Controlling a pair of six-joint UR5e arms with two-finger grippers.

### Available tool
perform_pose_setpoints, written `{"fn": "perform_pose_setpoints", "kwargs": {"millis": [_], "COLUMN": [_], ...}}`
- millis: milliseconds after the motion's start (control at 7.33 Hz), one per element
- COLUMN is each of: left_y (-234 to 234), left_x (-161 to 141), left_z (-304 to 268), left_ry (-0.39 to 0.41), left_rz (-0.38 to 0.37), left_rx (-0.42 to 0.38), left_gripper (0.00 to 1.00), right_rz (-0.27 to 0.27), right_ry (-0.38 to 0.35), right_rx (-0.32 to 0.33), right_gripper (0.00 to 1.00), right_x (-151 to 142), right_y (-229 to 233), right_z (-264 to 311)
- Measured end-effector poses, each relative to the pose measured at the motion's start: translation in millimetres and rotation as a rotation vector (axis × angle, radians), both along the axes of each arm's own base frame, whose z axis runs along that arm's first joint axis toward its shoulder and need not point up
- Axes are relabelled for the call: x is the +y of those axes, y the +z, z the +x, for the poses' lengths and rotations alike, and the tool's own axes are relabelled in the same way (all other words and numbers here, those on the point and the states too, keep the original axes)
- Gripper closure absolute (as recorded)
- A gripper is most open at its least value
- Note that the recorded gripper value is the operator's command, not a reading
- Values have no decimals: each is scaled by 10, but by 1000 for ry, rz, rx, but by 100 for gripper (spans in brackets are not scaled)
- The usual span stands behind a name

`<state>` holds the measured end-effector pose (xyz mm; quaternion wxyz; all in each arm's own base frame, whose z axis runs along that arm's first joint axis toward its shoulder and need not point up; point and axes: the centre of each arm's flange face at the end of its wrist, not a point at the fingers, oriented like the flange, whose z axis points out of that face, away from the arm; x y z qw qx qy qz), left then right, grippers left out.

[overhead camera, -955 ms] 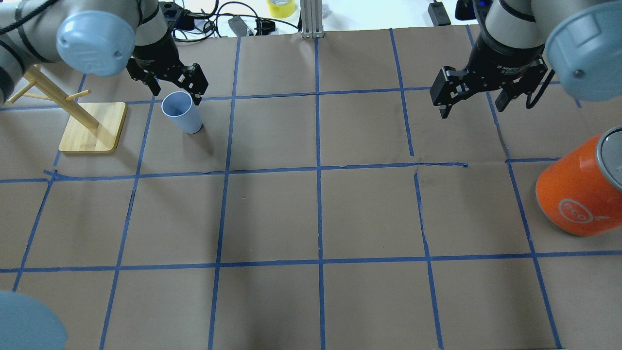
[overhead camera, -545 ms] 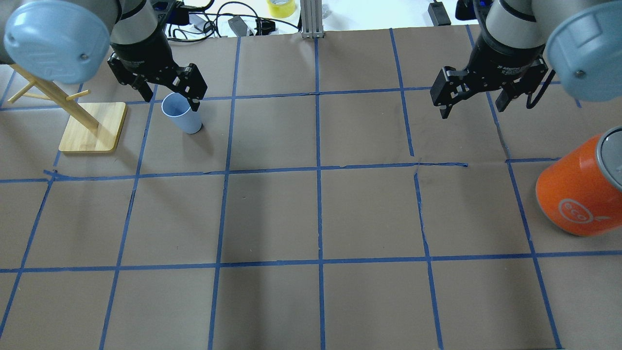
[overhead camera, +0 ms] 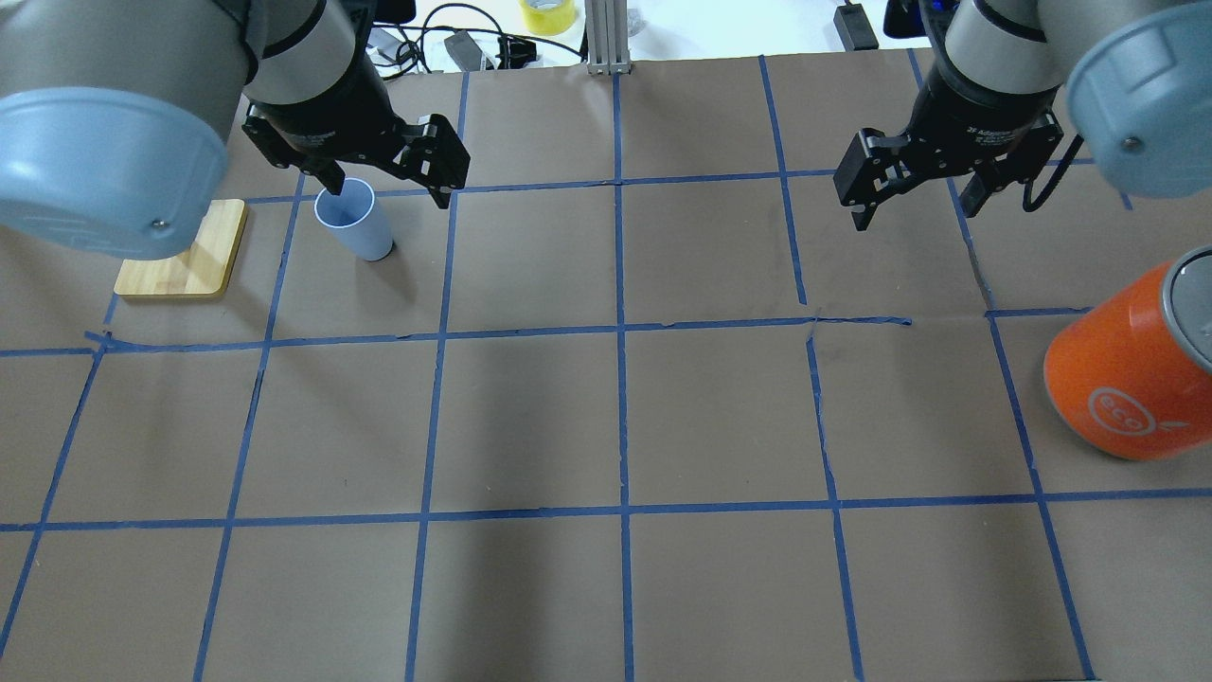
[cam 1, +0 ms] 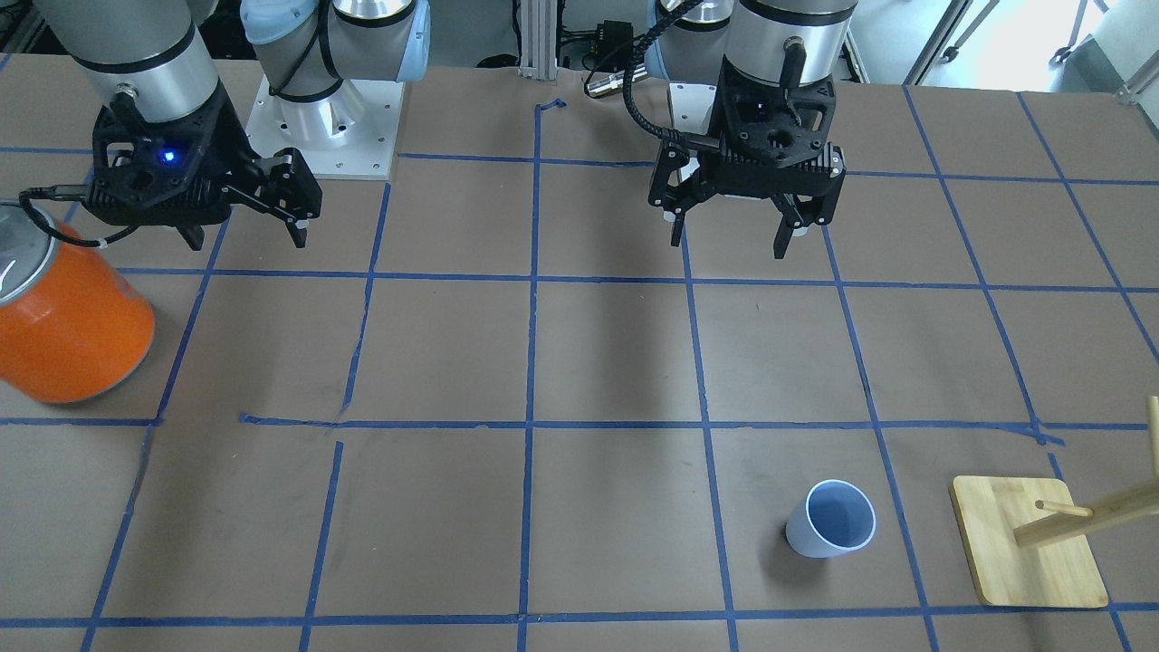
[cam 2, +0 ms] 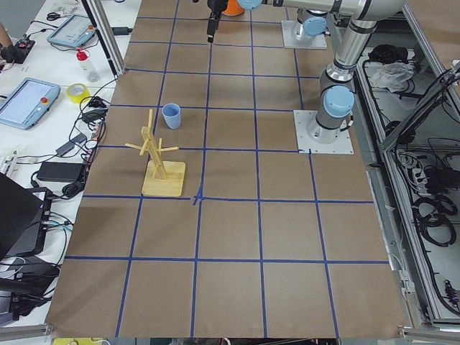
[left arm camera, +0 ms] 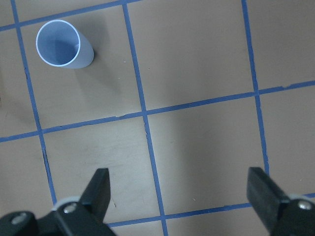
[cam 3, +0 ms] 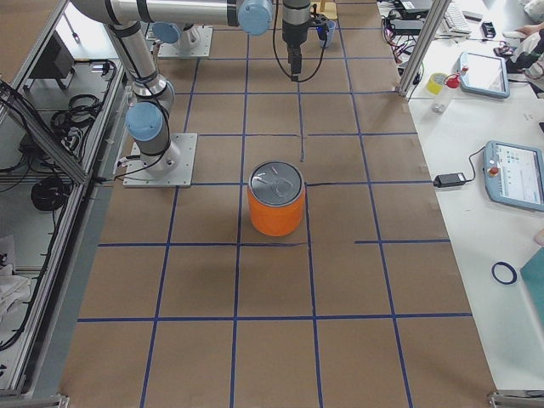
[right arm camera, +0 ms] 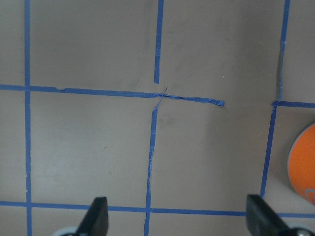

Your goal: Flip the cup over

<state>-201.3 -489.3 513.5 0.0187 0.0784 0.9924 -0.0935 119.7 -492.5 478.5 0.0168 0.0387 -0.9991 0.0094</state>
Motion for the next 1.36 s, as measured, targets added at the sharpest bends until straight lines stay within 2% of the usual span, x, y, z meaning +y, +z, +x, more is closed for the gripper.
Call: {"fn": "perform_pose_setpoints", "kwargs": {"millis": [273,682,1364], "left_y": [75,42,55], "left_x": [-41,-90,-41], "left_z": [53,154,225], "left_ry": [26,155,138], "left_rz": [-17,-9,-2], "left_rx": [10,56,52], "left_gripper": [0,0,0], "right_rz": [3,2,9], "right_ry": [6,7,6], "right_rx": [0,-2,-5], "right_gripper": [0,0,0], "right_x": [1,1,-19], "right_y": [-8,-11,-52], "right_z": [0,1,3]}}
